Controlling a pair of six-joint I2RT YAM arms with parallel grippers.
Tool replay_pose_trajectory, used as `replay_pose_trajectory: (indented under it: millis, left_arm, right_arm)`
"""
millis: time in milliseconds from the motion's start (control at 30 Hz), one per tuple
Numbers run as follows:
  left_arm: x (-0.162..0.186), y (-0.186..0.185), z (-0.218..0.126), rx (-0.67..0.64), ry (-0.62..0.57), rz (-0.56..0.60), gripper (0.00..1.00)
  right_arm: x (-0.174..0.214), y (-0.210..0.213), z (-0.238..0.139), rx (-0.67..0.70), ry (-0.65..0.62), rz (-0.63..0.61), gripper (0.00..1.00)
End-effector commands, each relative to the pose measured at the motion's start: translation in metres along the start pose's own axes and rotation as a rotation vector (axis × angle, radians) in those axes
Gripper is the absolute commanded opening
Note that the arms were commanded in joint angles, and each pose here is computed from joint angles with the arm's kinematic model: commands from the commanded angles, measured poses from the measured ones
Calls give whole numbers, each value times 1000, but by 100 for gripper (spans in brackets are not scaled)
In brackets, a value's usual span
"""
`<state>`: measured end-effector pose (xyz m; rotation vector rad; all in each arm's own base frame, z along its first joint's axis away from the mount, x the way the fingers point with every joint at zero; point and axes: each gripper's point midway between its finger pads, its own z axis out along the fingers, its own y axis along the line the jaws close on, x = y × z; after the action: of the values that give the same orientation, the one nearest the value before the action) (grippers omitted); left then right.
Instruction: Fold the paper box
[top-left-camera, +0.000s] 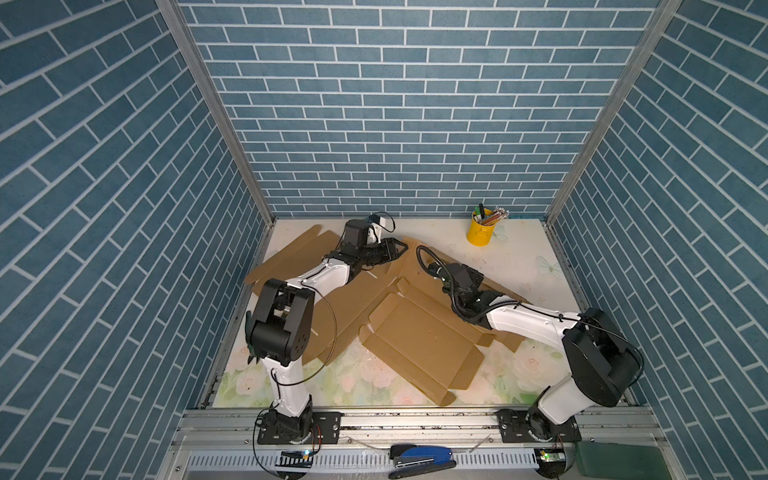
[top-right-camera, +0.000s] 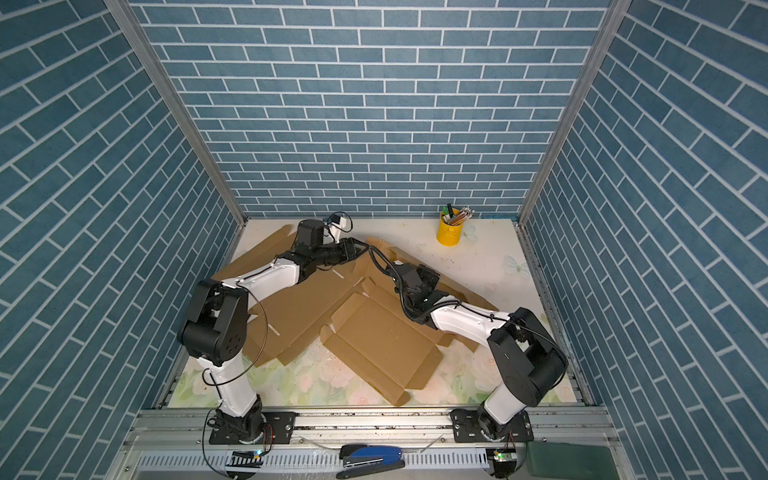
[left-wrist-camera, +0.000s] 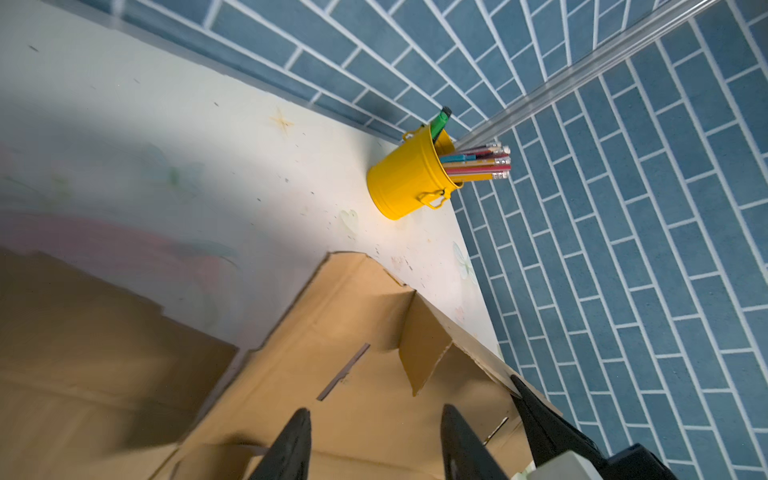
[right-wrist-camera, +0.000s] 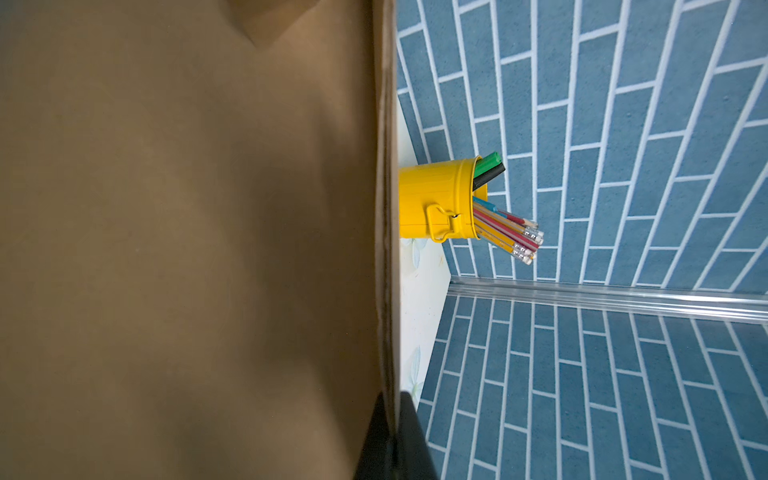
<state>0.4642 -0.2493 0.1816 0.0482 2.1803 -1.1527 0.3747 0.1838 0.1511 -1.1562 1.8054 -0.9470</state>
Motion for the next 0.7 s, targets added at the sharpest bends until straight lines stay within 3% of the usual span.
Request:
replay_pose_trajectory:
  millis: [0,133,267,667]
  left_arm:
    - [-16,32,-20,-96,-46,25,52]
    - [-32,75,-25,-193,-80,17,53]
    - [-28,92,-2,-199,-19,19,53]
    - [25,66,34,-102,141,81,53]
  right_arm:
    - [-3,-14,-10,50,-43,-3,0]
    - [-3,-17,-17,40,-80,16,0]
    - [-2,-20,-20,48,-93,32,0]
    - [-3,-36,-29,96,-119,82,0]
